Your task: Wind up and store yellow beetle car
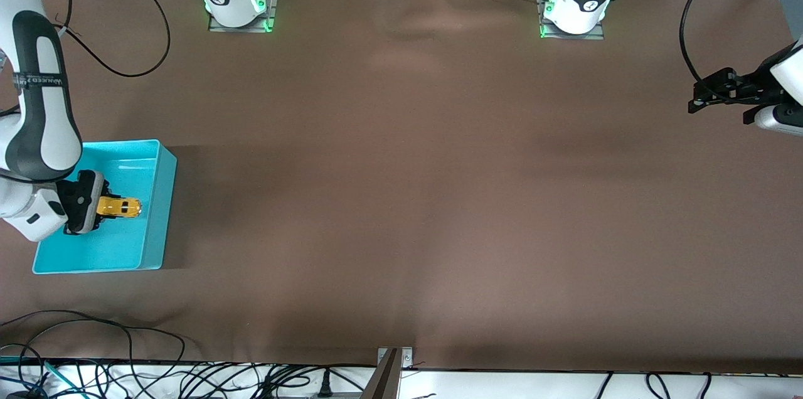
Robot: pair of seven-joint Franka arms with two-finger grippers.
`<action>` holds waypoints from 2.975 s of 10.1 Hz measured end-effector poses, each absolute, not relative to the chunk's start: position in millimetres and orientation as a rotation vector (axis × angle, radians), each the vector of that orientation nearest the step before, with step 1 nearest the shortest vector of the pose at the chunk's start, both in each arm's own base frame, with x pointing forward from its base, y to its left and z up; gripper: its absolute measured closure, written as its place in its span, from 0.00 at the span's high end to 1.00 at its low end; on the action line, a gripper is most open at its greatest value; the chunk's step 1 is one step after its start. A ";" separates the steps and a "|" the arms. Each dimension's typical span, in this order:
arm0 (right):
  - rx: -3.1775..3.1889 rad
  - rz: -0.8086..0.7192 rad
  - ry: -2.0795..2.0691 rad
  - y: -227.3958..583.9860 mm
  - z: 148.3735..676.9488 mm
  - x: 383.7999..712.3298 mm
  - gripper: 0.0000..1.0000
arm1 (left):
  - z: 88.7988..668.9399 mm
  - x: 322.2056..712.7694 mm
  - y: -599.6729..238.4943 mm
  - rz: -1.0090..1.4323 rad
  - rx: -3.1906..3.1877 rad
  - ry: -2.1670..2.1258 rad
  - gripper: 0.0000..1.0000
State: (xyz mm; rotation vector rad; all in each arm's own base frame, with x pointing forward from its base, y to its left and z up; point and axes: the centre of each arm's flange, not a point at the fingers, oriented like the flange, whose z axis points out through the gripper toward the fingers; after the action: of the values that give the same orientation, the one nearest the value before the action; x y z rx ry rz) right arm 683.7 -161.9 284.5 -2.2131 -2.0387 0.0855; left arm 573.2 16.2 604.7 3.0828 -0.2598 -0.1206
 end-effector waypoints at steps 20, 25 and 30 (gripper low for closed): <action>-2.283 -0.048 -1.864 -195.9 252.8 684.7 0.99 | 604.8 573.5 16.4 -0.120 3.083 -0.259 1.00; -2.477 -0.078 -1.588 -158.1 381.4 679.5 0.99 | 605.0 573.7 17.2 -0.121 3.091 -0.260 1.00; -2.636 -0.135 -1.290 -68.8 467.9 676.0 0.98 | 605.0 573.7 17.0 -0.121 3.092 -0.261 1.00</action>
State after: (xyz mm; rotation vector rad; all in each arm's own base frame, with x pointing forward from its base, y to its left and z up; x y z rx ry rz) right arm 676.0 -68.8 467.9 -2.6357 -1.2898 -0.1350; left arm 573.7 17.0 605.0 3.0917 -0.2608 -0.1210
